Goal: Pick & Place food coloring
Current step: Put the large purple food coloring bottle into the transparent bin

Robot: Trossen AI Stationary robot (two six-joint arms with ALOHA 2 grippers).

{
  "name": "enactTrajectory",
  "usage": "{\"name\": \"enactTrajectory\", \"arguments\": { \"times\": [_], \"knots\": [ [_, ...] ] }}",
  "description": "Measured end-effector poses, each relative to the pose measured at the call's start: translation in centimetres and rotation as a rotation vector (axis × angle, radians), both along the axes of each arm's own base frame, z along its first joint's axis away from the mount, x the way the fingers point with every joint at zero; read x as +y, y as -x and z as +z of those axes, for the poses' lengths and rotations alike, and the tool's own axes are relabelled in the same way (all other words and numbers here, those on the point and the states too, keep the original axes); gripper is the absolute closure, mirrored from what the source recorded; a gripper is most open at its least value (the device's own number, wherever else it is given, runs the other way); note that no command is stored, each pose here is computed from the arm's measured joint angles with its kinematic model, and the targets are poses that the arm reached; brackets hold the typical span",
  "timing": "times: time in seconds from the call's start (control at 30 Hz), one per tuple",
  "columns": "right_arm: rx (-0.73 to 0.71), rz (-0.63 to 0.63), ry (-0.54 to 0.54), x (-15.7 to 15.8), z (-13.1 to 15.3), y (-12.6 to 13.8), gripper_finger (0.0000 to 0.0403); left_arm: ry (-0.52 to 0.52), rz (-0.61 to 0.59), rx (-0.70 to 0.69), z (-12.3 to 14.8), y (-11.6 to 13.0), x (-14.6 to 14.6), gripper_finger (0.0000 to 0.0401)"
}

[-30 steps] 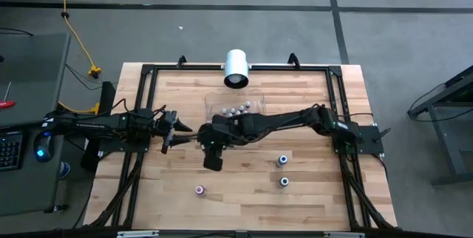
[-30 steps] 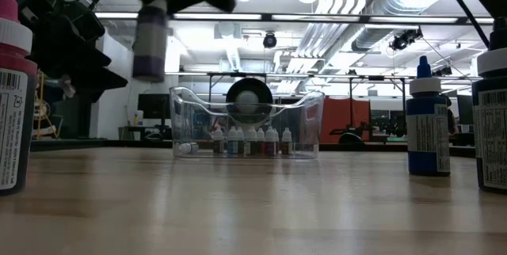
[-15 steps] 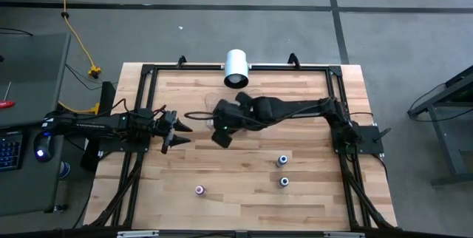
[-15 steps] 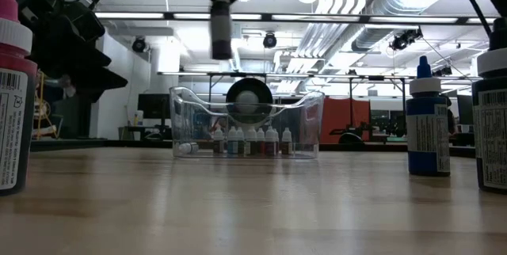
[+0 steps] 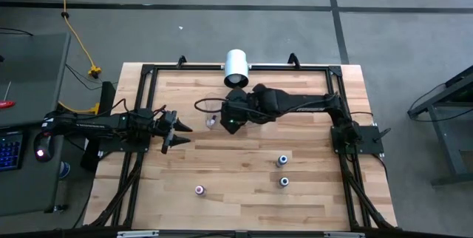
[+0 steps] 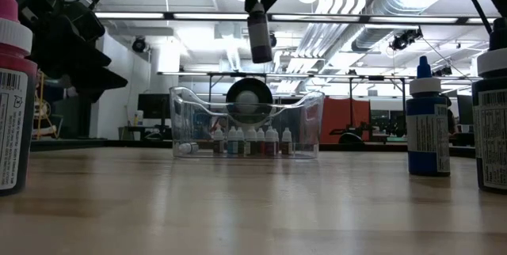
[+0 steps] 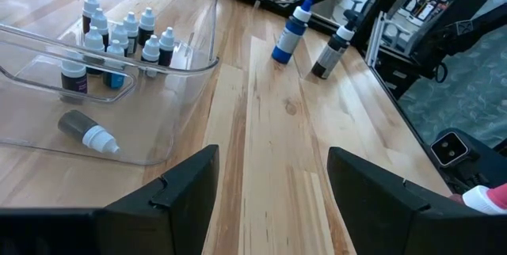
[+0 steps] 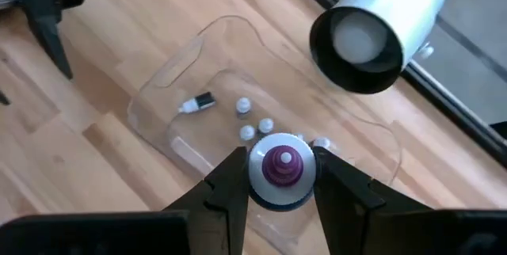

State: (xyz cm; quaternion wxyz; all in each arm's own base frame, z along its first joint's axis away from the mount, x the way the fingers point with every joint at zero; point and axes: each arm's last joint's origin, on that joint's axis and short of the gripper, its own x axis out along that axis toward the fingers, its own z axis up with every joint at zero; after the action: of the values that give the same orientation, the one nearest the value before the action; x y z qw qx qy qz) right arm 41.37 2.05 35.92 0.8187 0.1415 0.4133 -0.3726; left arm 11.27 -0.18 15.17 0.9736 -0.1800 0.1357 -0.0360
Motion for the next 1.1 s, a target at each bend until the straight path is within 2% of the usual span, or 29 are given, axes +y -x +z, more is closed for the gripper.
{"name": "enactTrajectory", "arguments": {
  "times": [0.33, 0.67, 0.9, 1.1],
  "knots": [
    [-0.031, 0.027, -0.025, 0.1, 0.1, -0.4, 0.0292, 0.0, 0.0, 0.0, 0.0, 0.0, 0.0, 0.0167],
    [-0.13, 0.045, -0.052, -0.6, 0.6, -1.4, 0.0292, 0.0, 0.0, 0.0, 0.0, 0.0, 0.0, 0.0167],
    [-0.195, 0.077, -0.089, -0.5, -3.2, -2.4, 0.0292, 0.0, 0.0, 0.0, 0.0, 0.0, 0.0, 0.0167],
    [-0.264, -0.024, -0.069, -2.1, -5.4, 0.2, 0.0292, 0.0, -0.001, 0.0, 0.0, 0.0, 0.0, 0.0167]
  ]
}}
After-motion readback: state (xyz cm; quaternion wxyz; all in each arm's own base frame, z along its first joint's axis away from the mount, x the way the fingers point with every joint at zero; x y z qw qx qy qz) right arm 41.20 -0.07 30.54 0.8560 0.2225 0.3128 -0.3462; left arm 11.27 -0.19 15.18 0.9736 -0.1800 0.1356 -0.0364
